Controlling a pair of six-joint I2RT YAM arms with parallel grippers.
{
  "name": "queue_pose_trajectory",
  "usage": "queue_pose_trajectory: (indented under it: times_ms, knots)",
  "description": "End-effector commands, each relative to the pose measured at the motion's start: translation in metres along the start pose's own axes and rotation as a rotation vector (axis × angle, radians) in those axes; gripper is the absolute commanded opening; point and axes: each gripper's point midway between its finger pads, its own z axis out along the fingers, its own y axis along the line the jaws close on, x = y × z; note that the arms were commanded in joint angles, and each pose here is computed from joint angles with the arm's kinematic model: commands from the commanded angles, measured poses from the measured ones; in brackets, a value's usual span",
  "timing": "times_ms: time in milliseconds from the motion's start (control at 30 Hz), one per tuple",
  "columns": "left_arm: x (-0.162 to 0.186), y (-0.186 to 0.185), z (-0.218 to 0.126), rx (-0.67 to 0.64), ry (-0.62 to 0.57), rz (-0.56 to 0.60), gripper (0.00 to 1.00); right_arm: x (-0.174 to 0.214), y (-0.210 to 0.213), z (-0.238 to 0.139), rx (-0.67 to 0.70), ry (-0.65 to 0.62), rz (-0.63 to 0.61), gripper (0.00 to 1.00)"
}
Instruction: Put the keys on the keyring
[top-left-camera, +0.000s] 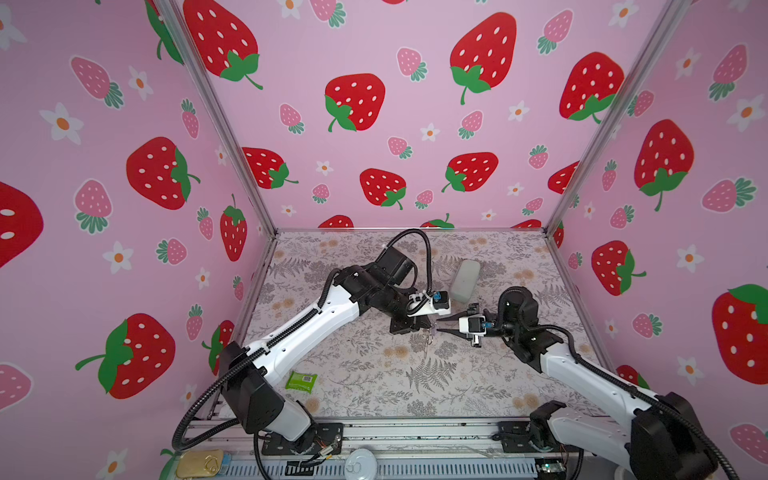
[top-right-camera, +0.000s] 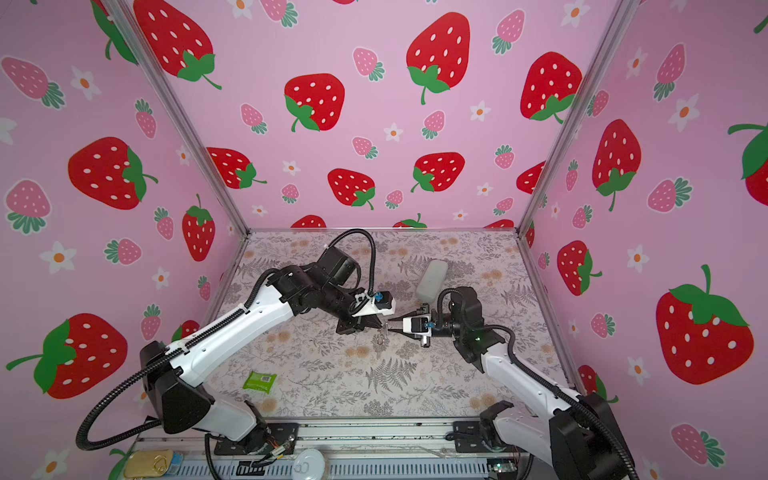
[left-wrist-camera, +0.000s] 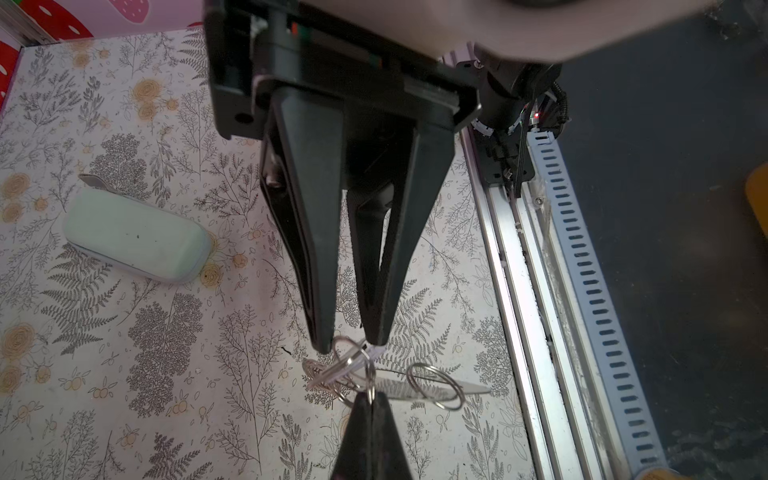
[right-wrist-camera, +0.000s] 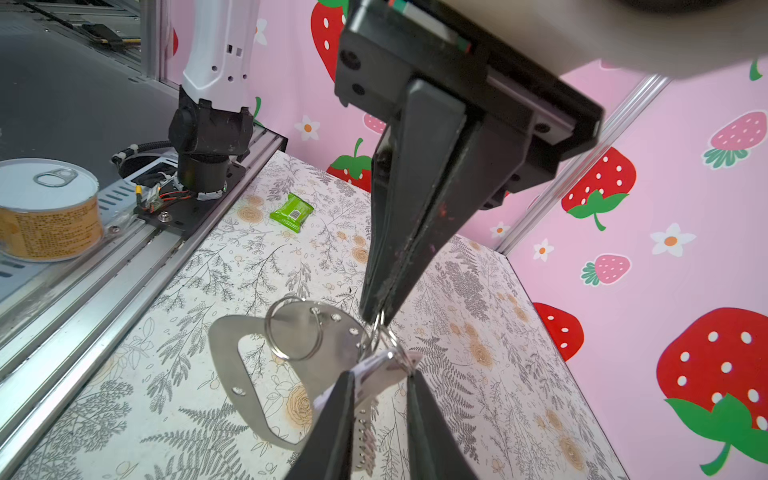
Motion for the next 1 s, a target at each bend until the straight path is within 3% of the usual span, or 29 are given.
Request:
queue_pose_trajectory:
  times_ms: [0,700,967]
  knots:
    - [-0.012,-0.005,-0.005,0.027,-0.031,0.035,0.0,-0.01,0.001,0.0,-0.027,-0.024,-0.056,0.24]
    - [-0.009,-0.011,0.001,0.06,-0.003,0.044,0.0,-0.012,-0.013,-0.003,0.059,0.011,-0.102,0.28]
    - [-0.008,-0.006,0.003,0.053,0.004,0.038,0.0,-0.022,0.004,-0.002,-0.049,-0.065,-0.101,0.25]
